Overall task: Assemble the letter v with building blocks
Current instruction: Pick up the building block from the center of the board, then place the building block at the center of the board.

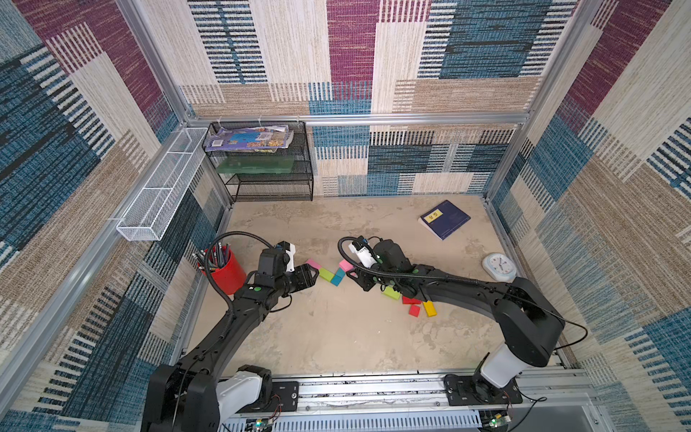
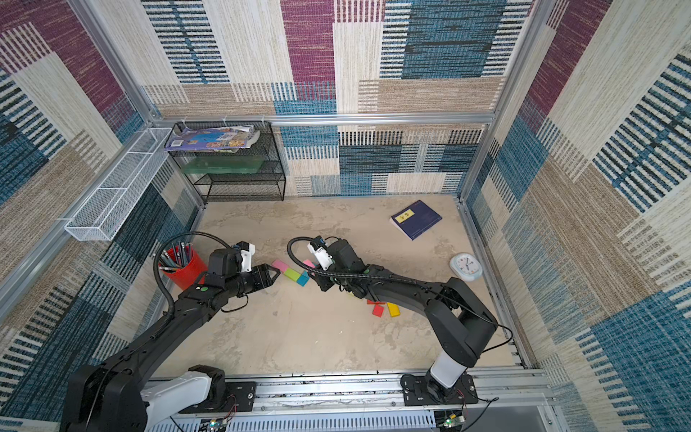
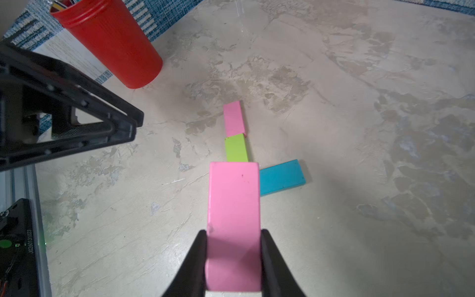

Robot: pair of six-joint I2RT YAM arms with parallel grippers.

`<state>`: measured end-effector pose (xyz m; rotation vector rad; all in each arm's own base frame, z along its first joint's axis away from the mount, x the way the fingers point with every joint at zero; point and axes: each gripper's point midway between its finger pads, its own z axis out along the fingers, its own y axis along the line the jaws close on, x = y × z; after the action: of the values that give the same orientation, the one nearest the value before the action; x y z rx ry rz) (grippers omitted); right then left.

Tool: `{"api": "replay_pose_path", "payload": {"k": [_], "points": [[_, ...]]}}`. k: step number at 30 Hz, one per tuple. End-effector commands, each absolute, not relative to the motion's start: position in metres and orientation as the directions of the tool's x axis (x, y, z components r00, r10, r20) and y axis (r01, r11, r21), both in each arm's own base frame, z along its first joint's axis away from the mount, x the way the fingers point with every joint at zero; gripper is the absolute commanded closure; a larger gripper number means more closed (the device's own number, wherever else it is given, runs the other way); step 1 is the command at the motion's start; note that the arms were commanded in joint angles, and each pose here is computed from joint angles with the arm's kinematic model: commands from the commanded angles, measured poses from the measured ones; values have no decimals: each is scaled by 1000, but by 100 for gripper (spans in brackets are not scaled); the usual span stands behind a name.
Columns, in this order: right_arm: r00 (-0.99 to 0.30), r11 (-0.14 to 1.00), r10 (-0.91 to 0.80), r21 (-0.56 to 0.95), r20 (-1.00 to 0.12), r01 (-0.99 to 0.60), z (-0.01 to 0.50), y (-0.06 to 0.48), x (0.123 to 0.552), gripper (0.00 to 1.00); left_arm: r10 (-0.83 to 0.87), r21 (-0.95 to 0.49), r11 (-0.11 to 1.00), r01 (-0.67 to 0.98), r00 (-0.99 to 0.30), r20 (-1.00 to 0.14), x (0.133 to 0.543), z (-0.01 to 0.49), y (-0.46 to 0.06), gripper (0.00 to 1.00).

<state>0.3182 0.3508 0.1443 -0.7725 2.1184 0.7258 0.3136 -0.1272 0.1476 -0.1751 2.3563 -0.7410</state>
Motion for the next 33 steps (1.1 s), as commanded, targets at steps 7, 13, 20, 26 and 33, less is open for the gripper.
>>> {"api": "replay_pose_path", "payload": {"k": [7, 13, 20, 26, 33], "points": [[-580, 750, -173, 275, -796, -601, 156, 335, 351, 81, -261, -542, 832, 121, -776, -575, 322, 167, -136, 37], [-673, 855, -64, 308, -737, -418, 135, 318, 384, 79, -207, -568, 810, 146, -835, -509, 338, 163, -160, 39], [-749, 905, -7, 315, -662, -287, 110, 324, 408, 78, -127, -529, 823, 208, -840, -528, 349, 170, -188, 38], [-786, 938, -11, 266, -618, -222, 84, 323, 419, 78, -80, -525, 825, 209, -876, -475, 363, 152, -200, 39], [-807, 947, -11, 253, -591, -198, 59, 322, 420, 78, -52, -520, 832, 193, -906, -421, 375, 128, -207, 40]]}}
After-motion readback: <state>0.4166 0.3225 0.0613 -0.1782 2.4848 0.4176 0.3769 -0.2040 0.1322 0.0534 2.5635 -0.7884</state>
